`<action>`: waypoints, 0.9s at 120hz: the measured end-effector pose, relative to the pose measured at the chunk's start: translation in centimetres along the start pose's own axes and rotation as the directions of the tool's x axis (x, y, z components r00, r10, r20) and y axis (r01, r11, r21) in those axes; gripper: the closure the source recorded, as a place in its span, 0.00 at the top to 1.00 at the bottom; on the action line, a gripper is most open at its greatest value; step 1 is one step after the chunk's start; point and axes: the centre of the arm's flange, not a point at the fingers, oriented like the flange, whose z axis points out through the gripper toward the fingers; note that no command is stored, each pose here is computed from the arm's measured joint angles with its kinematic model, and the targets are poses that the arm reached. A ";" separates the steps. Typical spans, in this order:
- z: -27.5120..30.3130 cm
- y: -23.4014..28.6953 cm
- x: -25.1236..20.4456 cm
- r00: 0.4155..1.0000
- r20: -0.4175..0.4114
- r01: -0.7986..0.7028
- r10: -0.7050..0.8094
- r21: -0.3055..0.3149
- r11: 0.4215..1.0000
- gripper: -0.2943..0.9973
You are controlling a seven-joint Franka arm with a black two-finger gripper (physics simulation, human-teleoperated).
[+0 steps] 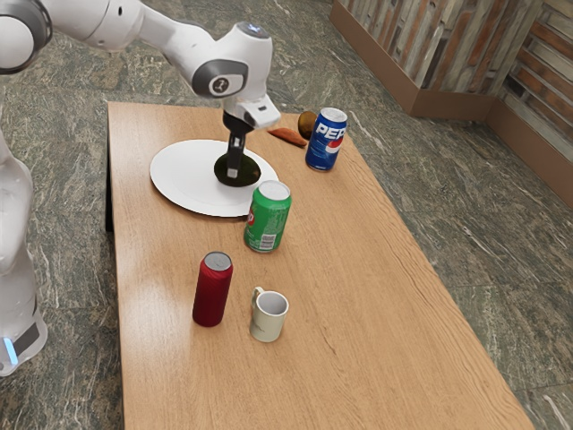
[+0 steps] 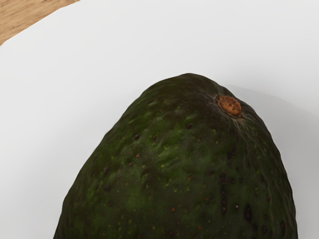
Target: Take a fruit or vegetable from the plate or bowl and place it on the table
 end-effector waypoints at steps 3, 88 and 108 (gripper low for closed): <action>-0.1 0.0 0.1 1.000 -0.002 -0.001 0.001 0.001 1.000 0.77; 1.7 0.2 0.1 1.000 0.007 -0.001 0.001 -0.001 1.000 0.77; 1.7 0.2 0.2 1.000 0.001 0.007 -0.007 0.003 1.000 0.68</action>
